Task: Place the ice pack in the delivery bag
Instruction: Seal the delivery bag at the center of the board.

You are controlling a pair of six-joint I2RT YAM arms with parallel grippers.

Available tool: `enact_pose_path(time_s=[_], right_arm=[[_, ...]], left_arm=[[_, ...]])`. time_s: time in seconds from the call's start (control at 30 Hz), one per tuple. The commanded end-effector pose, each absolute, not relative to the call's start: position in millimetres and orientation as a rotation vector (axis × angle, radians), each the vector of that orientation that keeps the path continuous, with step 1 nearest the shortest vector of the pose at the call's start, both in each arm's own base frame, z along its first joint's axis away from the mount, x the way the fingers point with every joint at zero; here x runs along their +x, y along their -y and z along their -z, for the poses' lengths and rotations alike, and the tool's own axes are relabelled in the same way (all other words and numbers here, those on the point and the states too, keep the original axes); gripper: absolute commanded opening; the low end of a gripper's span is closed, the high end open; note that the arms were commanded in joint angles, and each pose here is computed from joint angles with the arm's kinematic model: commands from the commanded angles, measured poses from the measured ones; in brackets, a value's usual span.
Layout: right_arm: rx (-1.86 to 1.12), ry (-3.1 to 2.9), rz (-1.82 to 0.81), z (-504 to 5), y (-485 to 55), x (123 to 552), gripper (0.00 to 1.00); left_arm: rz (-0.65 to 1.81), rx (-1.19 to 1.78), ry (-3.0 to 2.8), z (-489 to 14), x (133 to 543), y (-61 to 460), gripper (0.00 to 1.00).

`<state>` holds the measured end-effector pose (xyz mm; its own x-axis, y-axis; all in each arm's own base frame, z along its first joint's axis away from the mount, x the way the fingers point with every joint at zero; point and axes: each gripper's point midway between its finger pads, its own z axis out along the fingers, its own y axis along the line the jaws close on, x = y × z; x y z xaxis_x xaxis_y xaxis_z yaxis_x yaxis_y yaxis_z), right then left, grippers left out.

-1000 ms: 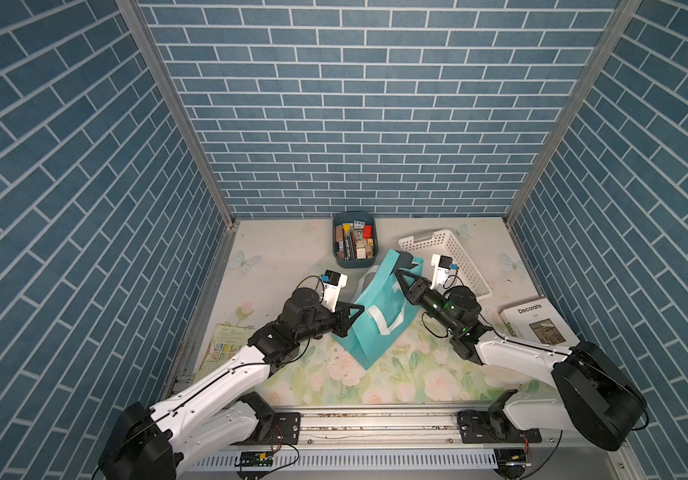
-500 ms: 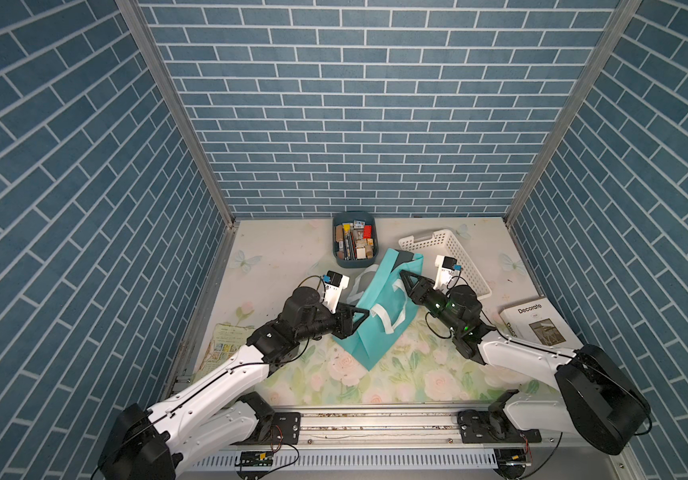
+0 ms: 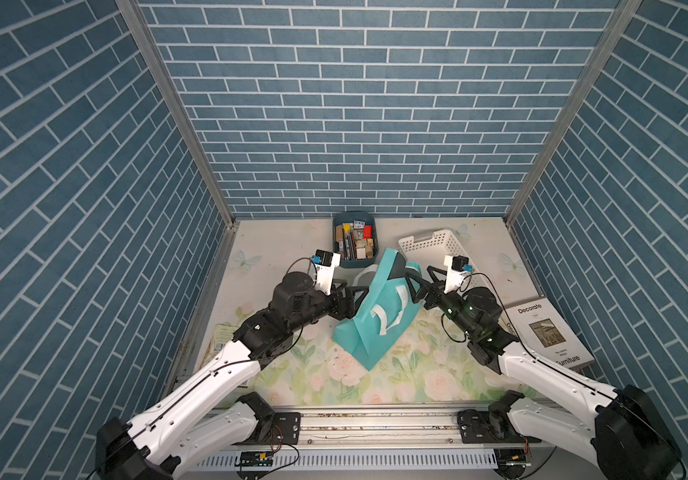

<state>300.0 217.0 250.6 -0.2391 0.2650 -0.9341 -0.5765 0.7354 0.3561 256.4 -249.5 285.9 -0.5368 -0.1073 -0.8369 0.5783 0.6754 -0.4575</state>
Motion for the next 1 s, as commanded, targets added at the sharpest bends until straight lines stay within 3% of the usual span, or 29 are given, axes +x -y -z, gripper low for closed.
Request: enact_pose_path(time_s=[0.0, 0.43, 0.5, 0.7, 0.97], right_arm=[[-0.475, -1.633, -0.657, -228.5, -211.2, 297.0, 0.99], [-0.814, -1.492, -0.927, -226.8, -250.3, 297.7, 0.95], [-0.828, -1.49, -0.956, -227.4, -255.5, 300.6, 0.88], [-0.896, -1.432, -1.104, -233.7, -270.2, 291.8, 0.53], [-0.933, -1.476, -1.181, -217.3, -282.2, 292.2, 0.43]], left_arm=[[0.875, 0.413, -1.968, -283.3, 269.2, 259.8, 0.8], [1.031, 0.501, -1.989, -266.2, 302.5, 311.7, 0.8], [1.042, 0.513, -2.002, -261.6, 304.6, 316.5, 0.8], [1.079, 0.539, -2.026, -247.1, 304.8, 323.8, 0.8], [1.041, 0.562, -2.051, -238.1, 306.5, 323.0, 0.8]])
